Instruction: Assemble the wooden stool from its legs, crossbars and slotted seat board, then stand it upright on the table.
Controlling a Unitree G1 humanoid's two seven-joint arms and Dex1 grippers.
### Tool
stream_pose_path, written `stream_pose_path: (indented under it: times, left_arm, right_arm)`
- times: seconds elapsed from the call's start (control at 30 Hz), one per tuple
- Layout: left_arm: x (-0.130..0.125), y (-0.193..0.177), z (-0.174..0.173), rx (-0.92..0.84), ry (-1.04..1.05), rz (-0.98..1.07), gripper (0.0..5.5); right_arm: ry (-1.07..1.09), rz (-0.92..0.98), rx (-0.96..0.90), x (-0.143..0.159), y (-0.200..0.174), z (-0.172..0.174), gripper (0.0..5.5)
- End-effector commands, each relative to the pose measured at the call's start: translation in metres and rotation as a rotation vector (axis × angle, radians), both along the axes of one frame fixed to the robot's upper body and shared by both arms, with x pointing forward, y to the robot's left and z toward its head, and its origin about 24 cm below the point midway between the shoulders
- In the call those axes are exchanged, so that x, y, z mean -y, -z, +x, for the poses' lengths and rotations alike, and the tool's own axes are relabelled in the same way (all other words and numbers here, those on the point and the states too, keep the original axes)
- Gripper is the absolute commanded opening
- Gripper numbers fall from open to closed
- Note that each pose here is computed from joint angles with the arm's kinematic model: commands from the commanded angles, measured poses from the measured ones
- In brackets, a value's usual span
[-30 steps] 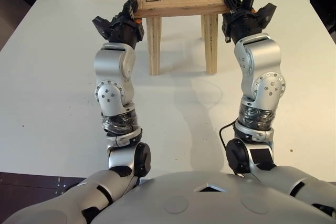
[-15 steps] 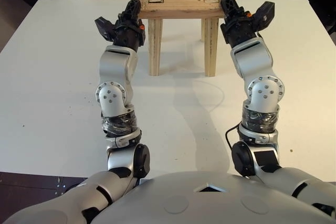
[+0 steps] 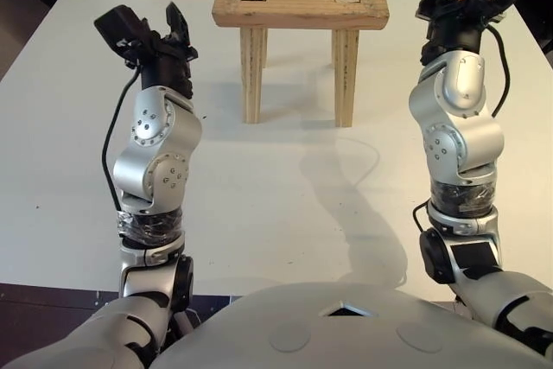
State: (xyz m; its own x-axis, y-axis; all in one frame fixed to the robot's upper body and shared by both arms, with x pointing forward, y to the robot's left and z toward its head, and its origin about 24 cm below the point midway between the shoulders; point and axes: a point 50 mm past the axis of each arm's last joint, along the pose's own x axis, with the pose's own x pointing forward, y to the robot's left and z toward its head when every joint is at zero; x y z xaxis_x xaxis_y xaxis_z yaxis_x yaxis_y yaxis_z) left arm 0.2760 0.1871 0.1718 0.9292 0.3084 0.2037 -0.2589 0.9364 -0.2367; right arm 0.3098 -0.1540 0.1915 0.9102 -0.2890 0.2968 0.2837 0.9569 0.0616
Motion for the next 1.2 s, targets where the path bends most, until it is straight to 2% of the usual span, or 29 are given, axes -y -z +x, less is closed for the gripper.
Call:
stream_pose_path:
  times: [0.03,0.1,0.17,0.27,0.3,0.67,0.8,1.0,1.13,1.2]
  left_arm:
    - [-0.011,0.048,-0.002,-0.101,-0.107,0.175,2.83]
    - [-0.009,0.075,-0.004,-0.165,-0.106,0.216,2.83]
    - [-0.006,0.098,-0.009,-0.212,-0.104,0.226,3.05]
    - [-0.003,0.117,-0.011,-0.245,-0.104,0.228,3.53]
    - [-0.002,0.121,-0.01,-0.249,-0.101,0.227,3.53]
    - [0.015,0.155,0.009,-0.297,-0.116,0.146,3.53]
    - [0.018,0.156,0.011,-0.294,-0.163,0.279,3.53]
    - [0.013,0.163,0.008,-0.343,-0.135,0.248,3.53]
    - [0.007,0.171,0.011,-0.464,-0.17,0.452,3.53]
    - [-0.003,0.17,0.012,-0.496,-0.213,0.478,3.53]
  right_arm:
    - [0.105,-0.135,-0.22,0.015,0.073,0.007,3.43]
    - [0.105,-0.164,-0.286,0.014,0.1,0.004,3.43]
    - [0.078,-0.179,-0.316,0.009,0.116,-0.001,3.46]
    - [0.035,-0.197,-0.304,0.002,0.122,0.0,3.46]
    - [0.027,-0.204,-0.29,0.001,0.12,0.002,3.46]
    - [-0.07,-0.203,-0.298,-0.03,0.152,0.009,3.46]
    - [-0.061,-0.201,-0.304,-0.032,0.161,0.007,3.46]
    - [0.009,-0.218,-0.351,-0.03,0.167,0.004,3.46]
    - [0.108,-0.214,-0.426,-0.024,0.174,0.003,3.46]
    - [0.144,-0.21,-0.436,-0.023,0.174,0.002,3.46]
